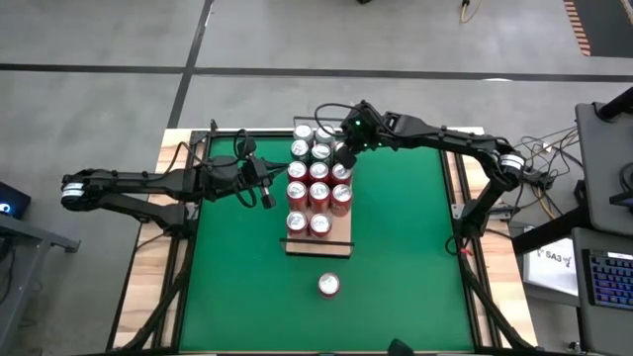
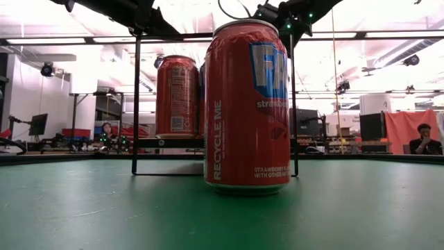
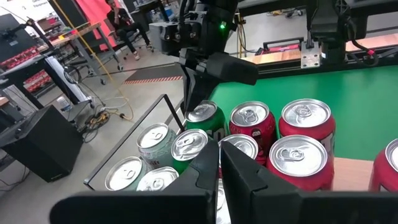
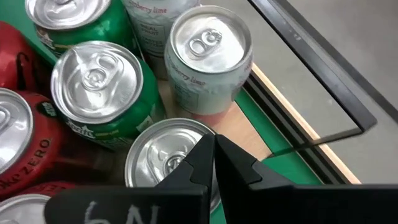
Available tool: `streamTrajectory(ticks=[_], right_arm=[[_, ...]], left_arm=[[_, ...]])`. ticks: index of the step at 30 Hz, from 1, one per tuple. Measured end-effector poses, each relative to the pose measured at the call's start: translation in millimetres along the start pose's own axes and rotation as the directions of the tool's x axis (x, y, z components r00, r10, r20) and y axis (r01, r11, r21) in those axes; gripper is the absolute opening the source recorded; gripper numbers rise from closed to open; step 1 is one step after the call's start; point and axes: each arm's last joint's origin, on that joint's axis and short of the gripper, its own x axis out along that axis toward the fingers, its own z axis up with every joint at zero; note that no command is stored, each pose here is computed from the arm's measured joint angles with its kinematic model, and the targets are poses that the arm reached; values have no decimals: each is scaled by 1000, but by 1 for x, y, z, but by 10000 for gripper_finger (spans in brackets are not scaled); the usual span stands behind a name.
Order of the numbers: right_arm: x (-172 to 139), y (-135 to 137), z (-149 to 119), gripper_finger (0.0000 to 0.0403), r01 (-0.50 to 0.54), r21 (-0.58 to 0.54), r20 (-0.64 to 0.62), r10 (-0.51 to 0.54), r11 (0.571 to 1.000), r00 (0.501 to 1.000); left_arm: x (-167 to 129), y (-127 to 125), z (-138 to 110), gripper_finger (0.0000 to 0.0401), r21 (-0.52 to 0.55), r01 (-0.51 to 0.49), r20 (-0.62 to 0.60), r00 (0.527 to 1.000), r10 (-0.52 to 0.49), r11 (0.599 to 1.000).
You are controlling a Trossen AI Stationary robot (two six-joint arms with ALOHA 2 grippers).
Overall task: Place canned beverage on shelf
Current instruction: Put the green soda can on the shelf and aligned with the other green soda can
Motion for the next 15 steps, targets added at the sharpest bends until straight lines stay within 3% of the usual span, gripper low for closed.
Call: streamTrajectory(ticks=[15], right_arm=[[-7,-1,-3,9,26,64,-25,-24,998,999]], left_arm=[[0,0,0,0,2,1,-3,1000,-1,1000]])
